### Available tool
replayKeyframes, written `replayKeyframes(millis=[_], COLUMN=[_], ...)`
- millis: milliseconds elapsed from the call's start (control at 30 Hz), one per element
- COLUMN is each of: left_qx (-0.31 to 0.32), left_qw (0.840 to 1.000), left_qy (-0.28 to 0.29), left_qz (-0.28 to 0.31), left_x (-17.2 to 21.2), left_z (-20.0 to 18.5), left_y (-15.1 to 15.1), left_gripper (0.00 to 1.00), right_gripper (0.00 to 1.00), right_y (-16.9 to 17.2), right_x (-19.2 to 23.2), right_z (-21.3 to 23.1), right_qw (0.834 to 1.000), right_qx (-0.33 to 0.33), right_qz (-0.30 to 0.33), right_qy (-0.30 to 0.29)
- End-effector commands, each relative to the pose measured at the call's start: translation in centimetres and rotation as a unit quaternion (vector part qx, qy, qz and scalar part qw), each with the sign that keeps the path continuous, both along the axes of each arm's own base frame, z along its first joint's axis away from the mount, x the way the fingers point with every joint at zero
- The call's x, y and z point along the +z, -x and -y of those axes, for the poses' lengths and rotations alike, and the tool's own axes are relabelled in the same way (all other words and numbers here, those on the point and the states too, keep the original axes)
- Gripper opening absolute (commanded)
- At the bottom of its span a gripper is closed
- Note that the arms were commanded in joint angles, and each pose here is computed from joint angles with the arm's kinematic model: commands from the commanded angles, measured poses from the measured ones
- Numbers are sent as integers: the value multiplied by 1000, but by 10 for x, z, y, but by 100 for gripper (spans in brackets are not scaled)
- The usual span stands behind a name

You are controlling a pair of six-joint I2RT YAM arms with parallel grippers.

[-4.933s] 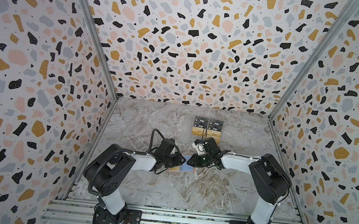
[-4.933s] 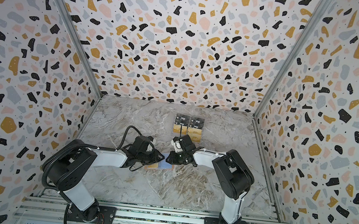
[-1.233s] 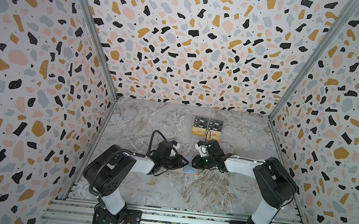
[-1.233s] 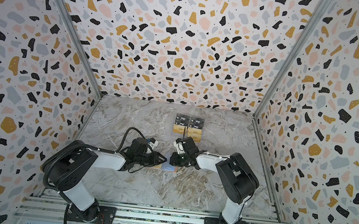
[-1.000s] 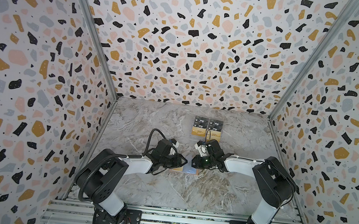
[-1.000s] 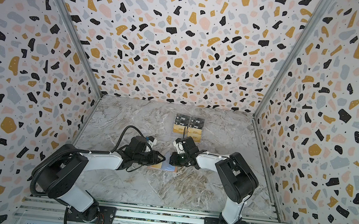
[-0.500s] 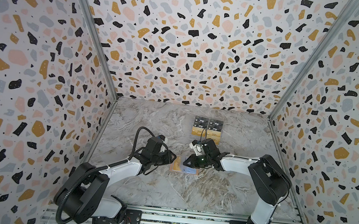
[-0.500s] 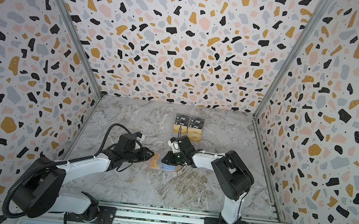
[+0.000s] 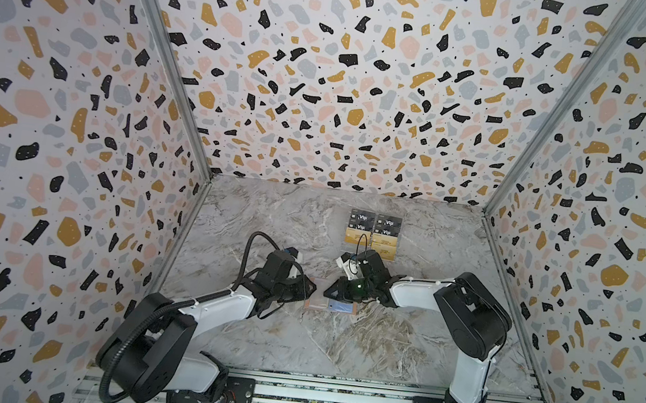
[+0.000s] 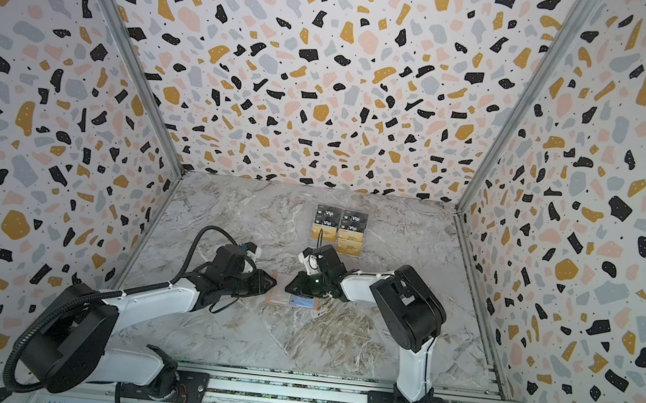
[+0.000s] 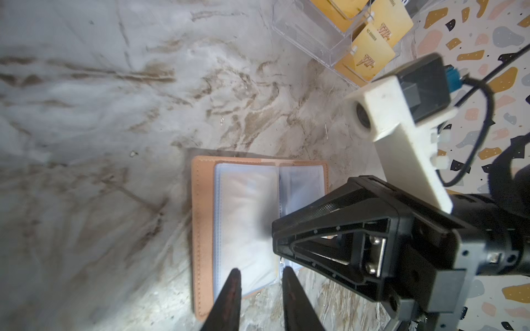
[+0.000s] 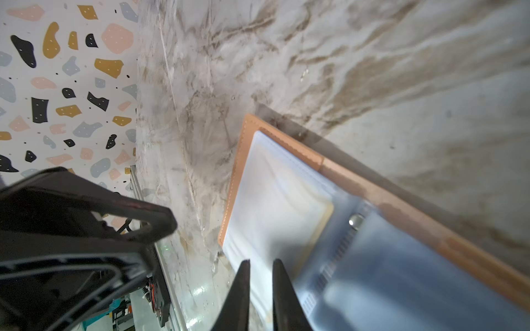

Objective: Put the credit cards into the card holder

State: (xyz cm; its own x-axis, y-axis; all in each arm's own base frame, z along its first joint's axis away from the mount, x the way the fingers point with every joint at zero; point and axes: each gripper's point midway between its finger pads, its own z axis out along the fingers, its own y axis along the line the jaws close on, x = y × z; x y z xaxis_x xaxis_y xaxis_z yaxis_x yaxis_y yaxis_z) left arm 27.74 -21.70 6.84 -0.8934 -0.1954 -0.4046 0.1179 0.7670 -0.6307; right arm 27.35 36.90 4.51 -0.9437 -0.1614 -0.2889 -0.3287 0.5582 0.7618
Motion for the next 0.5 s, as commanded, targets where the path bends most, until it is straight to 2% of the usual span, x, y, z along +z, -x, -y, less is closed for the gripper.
replayKeyframes(millis=[0, 200, 467], left_qx=[-10, -13, -4], left_qw=[1000, 1000, 1000], left_qy=[18, 20, -7], left_qz=[10, 2, -28], left_x=[2, -13, -36], left_z=[16, 28, 17], left_y=[-7, -17, -7], left_gripper=[24, 19, 18], right_gripper=[17, 18, 21], right_y=[-5, -9, -9], right_x=[22, 26, 14], right_z=[-6, 10, 38], right_qw=[1000, 1000, 999], right_qx=[0, -6, -12], right_qz=[21, 28, 29], right_qy=[-19, -8, 21])
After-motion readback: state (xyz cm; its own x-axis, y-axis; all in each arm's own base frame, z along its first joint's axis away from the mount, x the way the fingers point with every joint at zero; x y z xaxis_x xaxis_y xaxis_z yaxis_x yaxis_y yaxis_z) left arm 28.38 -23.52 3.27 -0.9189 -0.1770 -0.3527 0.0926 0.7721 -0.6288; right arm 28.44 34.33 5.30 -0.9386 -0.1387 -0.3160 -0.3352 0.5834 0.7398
